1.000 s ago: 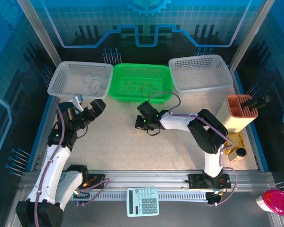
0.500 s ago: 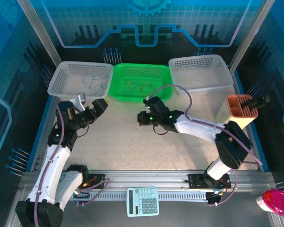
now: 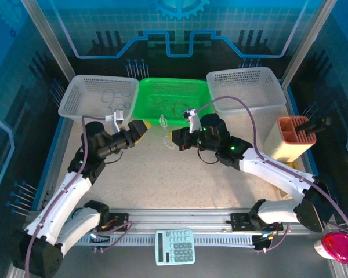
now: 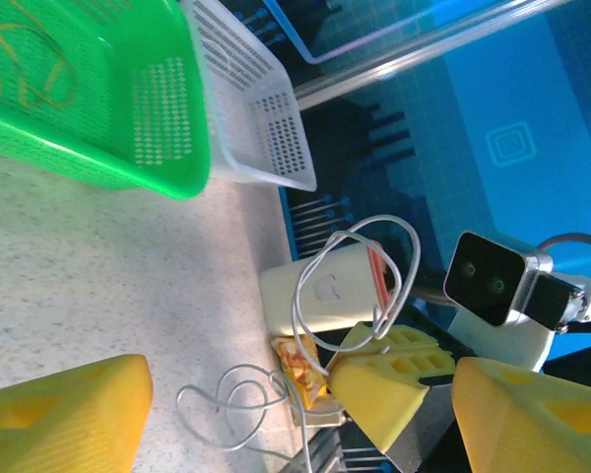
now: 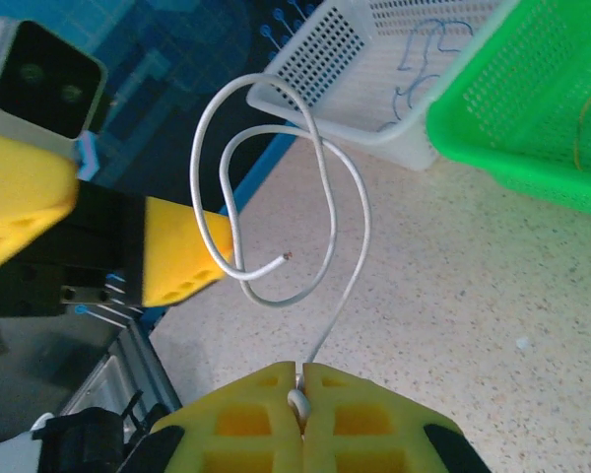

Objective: Untangle the cables

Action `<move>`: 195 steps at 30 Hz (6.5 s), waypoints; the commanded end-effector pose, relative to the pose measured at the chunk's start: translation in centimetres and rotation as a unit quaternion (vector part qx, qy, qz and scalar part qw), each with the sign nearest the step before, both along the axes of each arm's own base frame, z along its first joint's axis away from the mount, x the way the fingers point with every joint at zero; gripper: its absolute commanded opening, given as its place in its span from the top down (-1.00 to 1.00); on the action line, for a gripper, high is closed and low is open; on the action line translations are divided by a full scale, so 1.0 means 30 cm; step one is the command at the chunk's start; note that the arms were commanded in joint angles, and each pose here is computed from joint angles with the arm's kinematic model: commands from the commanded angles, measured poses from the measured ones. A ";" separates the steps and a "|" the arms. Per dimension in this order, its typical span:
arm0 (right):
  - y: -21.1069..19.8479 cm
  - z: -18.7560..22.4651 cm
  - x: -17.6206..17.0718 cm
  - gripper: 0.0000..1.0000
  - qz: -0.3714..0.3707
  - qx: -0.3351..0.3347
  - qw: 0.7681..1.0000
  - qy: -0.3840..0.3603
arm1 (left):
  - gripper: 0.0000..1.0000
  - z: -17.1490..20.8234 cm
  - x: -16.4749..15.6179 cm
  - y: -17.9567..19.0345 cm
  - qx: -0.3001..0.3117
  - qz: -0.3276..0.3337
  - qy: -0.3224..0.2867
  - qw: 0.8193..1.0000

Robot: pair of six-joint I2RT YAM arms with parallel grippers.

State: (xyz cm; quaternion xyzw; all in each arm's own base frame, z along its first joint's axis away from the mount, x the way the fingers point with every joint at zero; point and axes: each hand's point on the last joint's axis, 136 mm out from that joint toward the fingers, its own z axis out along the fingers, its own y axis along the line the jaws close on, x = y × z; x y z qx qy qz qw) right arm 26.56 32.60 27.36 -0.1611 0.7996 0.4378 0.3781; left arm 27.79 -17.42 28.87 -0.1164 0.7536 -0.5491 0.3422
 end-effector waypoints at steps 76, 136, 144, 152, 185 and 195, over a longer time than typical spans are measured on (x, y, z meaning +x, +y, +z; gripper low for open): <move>0.001 -0.017 -0.074 1.00 0.054 0.014 0.998 -0.039 | 0.10 0.078 0.035 -0.201 -0.012 -0.032 -0.057 0.998; -0.265 -0.358 0.040 1.00 -0.110 -0.112 0.987 0.037 | 1.00 0.426 -0.048 -0.223 -0.013 -0.041 -0.168 0.985; -0.206 -0.414 0.004 1.00 -0.065 -0.088 0.993 0.044 | 1.00 0.574 -0.068 -0.248 -0.030 -0.068 -0.205 0.976; -0.165 -0.240 -0.021 0.61 -0.023 -0.057 0.998 -0.002 | 1.00 0.609 -0.079 -0.294 -0.047 -0.110 -0.201 0.972; 0.033 0.069 0.138 0.44 -0.055 0.002 0.984 -0.171 | 1.00 0.836 -0.081 -0.301 -0.112 -0.112 -0.230 0.960; -0.025 -0.261 0.131 0.80 -0.079 -0.043 0.992 -0.092 | 1.00 1.016 -0.127 -0.261 -0.133 -0.101 -0.281 0.945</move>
